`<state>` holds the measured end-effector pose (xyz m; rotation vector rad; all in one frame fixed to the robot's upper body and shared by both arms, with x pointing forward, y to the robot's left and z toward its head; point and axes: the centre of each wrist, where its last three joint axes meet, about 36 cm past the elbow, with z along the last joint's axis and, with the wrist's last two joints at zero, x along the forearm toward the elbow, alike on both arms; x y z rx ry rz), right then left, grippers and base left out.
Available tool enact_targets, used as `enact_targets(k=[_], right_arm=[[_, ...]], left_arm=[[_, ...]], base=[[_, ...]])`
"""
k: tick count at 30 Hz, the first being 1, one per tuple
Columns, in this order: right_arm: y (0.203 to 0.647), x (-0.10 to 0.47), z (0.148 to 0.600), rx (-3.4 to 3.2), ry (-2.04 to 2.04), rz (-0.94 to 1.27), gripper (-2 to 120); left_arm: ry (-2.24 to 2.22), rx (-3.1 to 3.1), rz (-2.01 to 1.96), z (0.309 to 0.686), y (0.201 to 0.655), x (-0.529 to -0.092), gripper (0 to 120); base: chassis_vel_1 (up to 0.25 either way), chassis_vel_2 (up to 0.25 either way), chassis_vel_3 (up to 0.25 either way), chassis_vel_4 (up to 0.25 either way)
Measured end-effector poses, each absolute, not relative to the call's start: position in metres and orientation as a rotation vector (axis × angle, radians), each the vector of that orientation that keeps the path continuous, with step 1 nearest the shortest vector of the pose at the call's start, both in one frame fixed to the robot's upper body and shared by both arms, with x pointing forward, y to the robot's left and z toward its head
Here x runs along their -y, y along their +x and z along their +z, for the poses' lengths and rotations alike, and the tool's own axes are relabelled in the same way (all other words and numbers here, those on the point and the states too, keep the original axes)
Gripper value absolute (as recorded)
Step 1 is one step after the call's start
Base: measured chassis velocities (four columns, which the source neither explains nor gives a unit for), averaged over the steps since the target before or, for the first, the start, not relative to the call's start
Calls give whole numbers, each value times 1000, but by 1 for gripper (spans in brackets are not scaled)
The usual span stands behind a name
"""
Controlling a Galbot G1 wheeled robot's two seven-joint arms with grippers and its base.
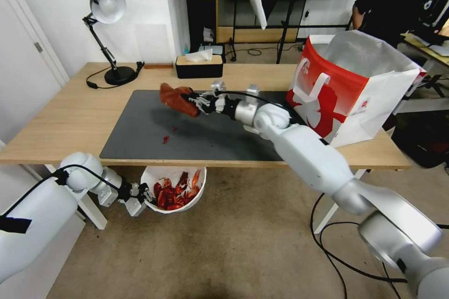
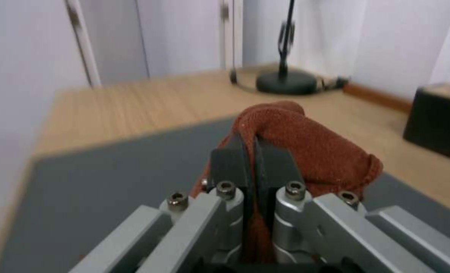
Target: Sweep shrimp from table into container with towel, then put container into takeout bag.
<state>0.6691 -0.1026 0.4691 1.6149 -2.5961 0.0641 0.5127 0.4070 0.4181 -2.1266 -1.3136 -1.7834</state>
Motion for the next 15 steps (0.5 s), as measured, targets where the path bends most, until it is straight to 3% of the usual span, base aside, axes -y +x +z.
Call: enact_targets(k=[5, 15], right_arm=[[684, 91, 451, 2433, 1714, 187, 0], [684, 104, 440, 2171, 1966, 180, 0]], left_arm=[[-2118, 1318, -1787, 420, 512, -410, 0], [-2110, 1328, -1782, 418, 511, -413, 0]], base=[[0, 0, 0, 0], [0, 0, 0, 0]])
